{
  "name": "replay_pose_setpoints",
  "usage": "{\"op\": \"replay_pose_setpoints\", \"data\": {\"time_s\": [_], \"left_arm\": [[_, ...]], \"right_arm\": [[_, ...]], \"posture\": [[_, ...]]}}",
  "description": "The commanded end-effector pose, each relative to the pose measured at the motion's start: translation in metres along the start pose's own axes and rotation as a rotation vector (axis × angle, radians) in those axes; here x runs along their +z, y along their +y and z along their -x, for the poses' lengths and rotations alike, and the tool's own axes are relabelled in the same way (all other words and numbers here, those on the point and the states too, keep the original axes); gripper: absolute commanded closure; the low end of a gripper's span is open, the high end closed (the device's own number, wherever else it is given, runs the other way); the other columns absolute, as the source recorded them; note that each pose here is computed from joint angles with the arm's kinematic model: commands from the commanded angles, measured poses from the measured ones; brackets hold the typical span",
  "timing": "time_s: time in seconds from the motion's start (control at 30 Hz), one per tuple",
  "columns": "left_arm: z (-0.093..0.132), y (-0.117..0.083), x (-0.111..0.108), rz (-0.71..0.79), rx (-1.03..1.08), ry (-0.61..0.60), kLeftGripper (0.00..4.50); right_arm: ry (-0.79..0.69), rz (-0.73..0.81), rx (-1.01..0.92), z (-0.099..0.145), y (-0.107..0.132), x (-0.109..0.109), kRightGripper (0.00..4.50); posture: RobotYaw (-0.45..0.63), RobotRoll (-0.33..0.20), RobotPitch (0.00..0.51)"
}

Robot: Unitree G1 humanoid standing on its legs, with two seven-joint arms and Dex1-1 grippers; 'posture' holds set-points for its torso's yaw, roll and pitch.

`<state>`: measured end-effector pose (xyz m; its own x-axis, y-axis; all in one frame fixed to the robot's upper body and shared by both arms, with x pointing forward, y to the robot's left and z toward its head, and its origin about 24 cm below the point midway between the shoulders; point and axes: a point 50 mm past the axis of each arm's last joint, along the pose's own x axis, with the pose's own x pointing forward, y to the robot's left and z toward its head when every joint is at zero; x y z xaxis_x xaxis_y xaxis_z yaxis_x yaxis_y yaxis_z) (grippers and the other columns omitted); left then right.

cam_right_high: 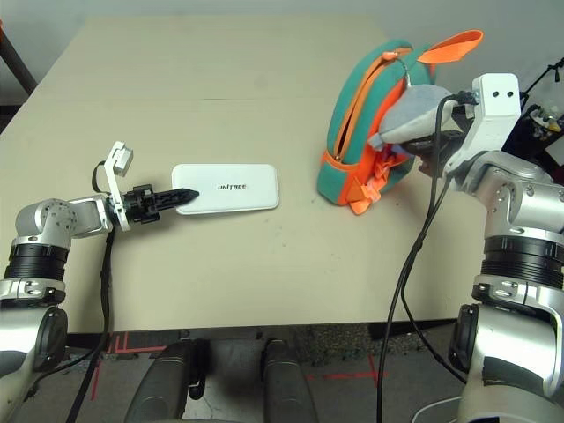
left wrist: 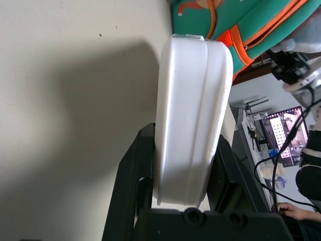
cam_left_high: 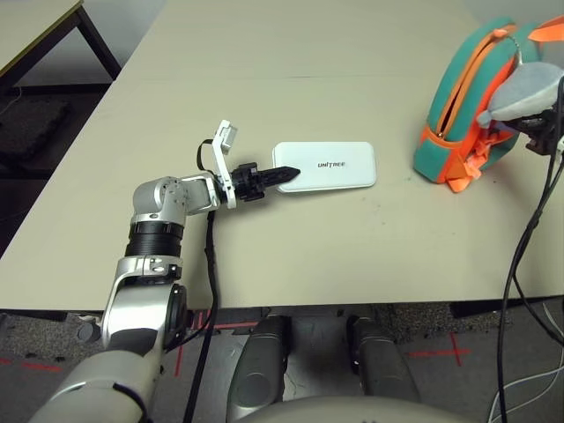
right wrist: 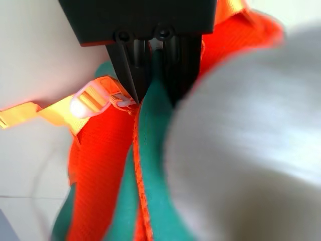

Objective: Put the pencil case into the backpack and zip it.

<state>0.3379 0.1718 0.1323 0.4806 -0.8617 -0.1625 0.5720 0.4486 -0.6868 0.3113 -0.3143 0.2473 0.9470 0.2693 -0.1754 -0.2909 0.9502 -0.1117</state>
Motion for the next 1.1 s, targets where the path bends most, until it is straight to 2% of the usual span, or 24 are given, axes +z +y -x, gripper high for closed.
{"op": "replay_pose_setpoints", "data": {"time_s": [0.03,0.13,0.23,0.4,0.5,0.7,0.97,1.03,1.1], "left_arm": [[0.005,0.015,-0.012,0.016,0.126,0.057,3.08],[0.006,0.016,-0.012,0.017,0.131,0.064,3.08],[0.003,0.017,-0.012,0.016,0.129,0.070,3.08],[-0.010,0.015,-0.012,0.010,0.101,0.096,3.08],[-0.016,0.015,-0.011,0.006,0.090,0.106,3.08],[-0.032,0.012,-0.008,-0.011,0.054,0.139,3.08],[-0.032,0.002,0.014,-0.109,0.004,0.125,3.08],[-0.025,-0.013,0.034,-0.166,-0.045,0.108,3.08],[-0.009,-0.040,0.066,-0.281,-0.117,0.087,3.14]], "right_arm": [[-0.027,0.038,0.082,0.029,0.016,0.026,4.44],[-0.035,0.059,0.218,0.060,0.043,0.049,4.44],[-0.031,0.060,0.300,0.085,0.058,0.062,4.44],[-0.020,0.070,0.334,0.119,0.070,0.072,4.44],[-0.015,0.072,0.340,0.129,0.074,0.072,4.44],[0.036,0.063,0.374,0.148,0.083,0.053,4.44],[0.081,-0.024,0.380,0.142,0.091,0.016,4.44],[0.109,-0.048,0.394,0.139,0.096,0.003,4.44],[0.149,-0.074,0.382,0.137,0.098,-0.009,4.44]], "posture": [[0.10,0.000,0.161],[0.07,0.000,0.159],[0.04,0.000,0.158],[-0.02,0.000,0.156],[-0.07,0.000,0.156],[-0.13,0.000,0.171],[-0.13,0.000,0.188],[-0.12,0.000,0.193],[-0.11,0.000,0.199]]}}
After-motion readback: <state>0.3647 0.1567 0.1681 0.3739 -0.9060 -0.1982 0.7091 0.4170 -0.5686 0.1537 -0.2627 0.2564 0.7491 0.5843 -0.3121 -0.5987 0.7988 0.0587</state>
